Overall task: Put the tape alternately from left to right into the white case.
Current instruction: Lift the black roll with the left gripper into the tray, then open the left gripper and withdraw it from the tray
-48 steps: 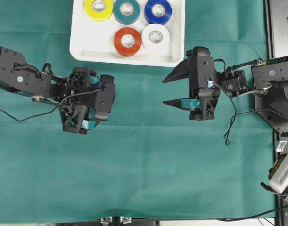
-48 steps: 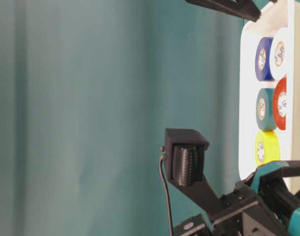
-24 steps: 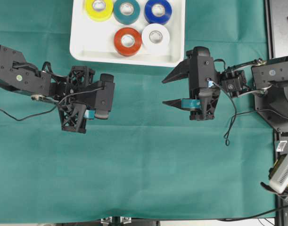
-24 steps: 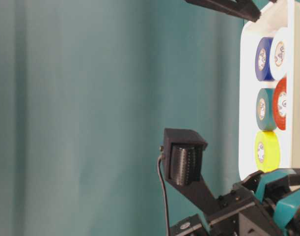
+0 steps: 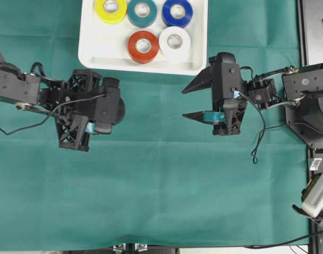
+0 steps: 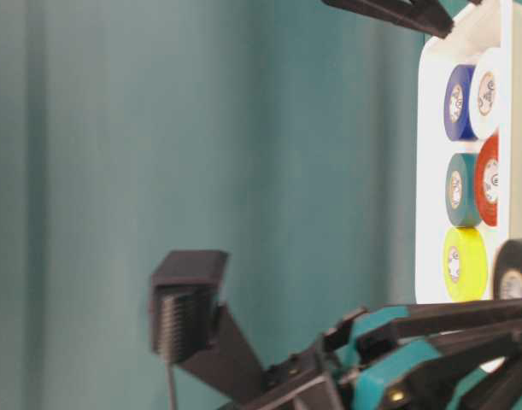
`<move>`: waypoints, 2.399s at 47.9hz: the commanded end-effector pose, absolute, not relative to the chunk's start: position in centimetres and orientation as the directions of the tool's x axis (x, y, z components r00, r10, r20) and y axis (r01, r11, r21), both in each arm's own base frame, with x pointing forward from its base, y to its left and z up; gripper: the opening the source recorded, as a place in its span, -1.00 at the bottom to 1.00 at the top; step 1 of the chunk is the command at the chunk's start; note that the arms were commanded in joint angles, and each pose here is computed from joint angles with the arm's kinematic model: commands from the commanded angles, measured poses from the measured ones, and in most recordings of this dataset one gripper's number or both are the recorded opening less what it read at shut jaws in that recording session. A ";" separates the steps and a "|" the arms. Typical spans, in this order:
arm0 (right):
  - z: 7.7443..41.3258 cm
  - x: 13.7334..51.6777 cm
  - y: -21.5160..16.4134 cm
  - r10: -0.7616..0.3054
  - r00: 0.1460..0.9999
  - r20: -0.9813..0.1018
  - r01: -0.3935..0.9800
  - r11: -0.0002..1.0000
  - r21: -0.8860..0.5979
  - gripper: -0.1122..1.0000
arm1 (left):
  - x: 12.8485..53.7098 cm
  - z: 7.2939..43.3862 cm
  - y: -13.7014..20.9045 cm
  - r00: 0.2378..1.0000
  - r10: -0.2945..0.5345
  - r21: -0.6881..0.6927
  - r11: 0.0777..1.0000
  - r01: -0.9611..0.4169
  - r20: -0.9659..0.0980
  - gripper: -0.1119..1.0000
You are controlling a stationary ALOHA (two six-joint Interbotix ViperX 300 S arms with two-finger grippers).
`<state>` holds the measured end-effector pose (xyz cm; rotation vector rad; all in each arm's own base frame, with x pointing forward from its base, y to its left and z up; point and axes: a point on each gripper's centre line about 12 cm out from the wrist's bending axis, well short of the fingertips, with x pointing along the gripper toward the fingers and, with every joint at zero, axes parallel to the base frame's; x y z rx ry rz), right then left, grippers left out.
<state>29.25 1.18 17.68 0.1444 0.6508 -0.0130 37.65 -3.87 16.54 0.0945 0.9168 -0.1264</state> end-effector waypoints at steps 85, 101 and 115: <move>19.1 29.3 1.3 0.041 0.826 -0.562 0.045 0.989 0.138 0.56 | 37.2 15.7 10.7 0.621 0.175 0.196 0.980 -0.034 -0.764 -0.47; 19.2 29.4 1.3 0.041 0.828 -0.559 0.045 0.989 0.140 0.56 | 37.1 15.9 10.6 0.626 0.175 0.198 0.980 -0.034 -0.760 0.23; 19.0 29.3 1.3 0.041 0.825 -0.563 0.046 0.989 0.140 0.56 | 37.1 17.5 8.7 0.661 0.152 0.202 0.979 -0.001 -0.735 0.23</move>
